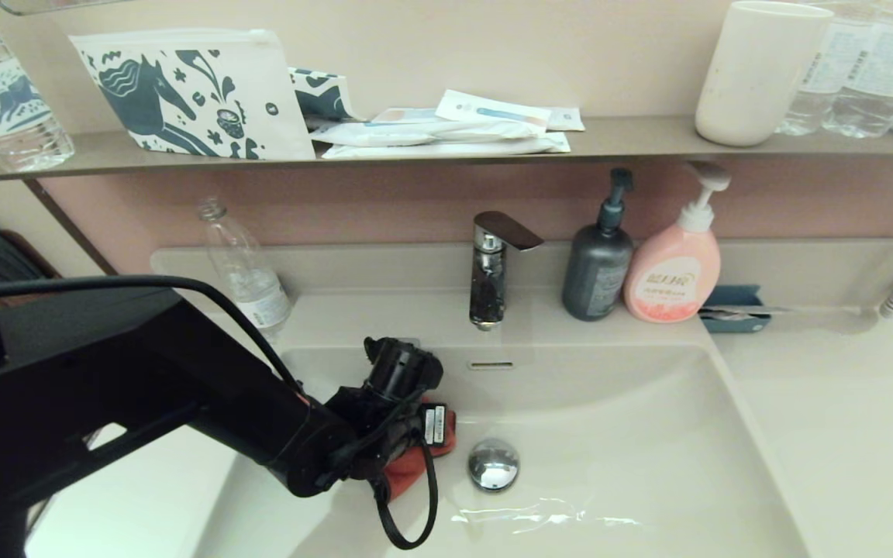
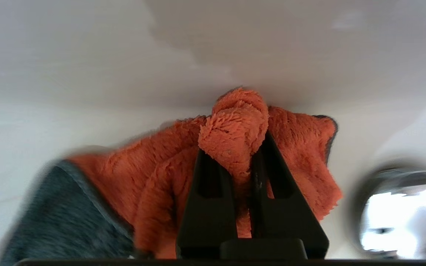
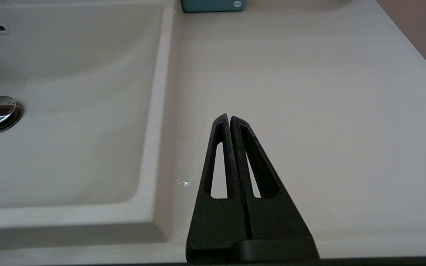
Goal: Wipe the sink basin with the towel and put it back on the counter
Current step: Wipe the sink
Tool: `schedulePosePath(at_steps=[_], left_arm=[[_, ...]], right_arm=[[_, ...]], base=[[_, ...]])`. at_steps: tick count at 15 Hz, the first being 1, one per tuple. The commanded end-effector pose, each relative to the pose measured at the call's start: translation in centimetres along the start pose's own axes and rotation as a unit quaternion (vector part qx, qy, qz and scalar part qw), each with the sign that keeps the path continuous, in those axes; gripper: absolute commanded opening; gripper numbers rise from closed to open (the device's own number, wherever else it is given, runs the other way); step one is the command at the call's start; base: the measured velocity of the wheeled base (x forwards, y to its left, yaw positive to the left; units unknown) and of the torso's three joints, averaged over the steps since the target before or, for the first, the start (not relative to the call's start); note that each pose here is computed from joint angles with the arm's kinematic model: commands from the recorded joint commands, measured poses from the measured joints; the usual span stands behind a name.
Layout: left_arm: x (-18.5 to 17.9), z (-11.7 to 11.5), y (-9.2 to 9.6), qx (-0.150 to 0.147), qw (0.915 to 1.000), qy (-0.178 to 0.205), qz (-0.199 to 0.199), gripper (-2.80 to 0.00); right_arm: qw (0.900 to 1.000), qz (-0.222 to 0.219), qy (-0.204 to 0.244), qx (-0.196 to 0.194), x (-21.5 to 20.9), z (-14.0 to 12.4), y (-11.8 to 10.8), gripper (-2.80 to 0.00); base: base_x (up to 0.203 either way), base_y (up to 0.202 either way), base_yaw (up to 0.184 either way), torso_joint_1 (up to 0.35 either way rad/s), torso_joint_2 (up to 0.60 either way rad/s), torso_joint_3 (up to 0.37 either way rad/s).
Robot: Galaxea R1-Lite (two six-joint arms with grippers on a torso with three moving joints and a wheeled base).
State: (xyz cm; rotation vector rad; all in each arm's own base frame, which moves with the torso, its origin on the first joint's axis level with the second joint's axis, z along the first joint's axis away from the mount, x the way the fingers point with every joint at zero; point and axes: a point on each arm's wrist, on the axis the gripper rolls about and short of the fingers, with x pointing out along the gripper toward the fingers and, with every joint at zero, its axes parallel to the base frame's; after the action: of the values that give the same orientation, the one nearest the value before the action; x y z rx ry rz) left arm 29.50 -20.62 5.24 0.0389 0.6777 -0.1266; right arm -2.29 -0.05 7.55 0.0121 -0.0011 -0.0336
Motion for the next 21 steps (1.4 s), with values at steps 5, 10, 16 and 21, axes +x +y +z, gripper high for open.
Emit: schedulePosePath(at_steps=[5, 10, 16, 21], left_arm=[[0.5, -3.0, -4.1, 0.000, 0.9992, -0.013, -0.038, -2.80], [1.3, -3.7, -8.5, 0.005, 0.9979, -0.035, -0.054, -2.80], [2.3, -3.4, -12.0, 0.004, 0.9951, -0.063, -0.076, -2.80], [0.2, -2.2, -15.7, -0.011, 0.9873, -0.096, -0.126, -2.80]], right_arm=[[1.000, 0.000, 0.000, 0.000, 0.0, 0.0, 0.0, -2.80], [1.000, 0.000, 0.000, 0.000, 0.0, 0.0, 0.0, -2.80], [1.000, 0.000, 0.000, 0.000, 0.0, 0.0, 0.0, -2.80], [1.000, 0.000, 0.000, 0.000, 0.0, 0.0, 0.0, -2.80]], base=[[0.000, 0.000, 0.000, 0.000, 0.00, 0.000], [0.000, 0.000, 0.000, 0.000, 0.00, 0.000], [0.000, 0.000, 0.000, 0.000, 0.00, 0.000], [0.000, 0.000, 0.000, 0.000, 0.00, 0.000]])
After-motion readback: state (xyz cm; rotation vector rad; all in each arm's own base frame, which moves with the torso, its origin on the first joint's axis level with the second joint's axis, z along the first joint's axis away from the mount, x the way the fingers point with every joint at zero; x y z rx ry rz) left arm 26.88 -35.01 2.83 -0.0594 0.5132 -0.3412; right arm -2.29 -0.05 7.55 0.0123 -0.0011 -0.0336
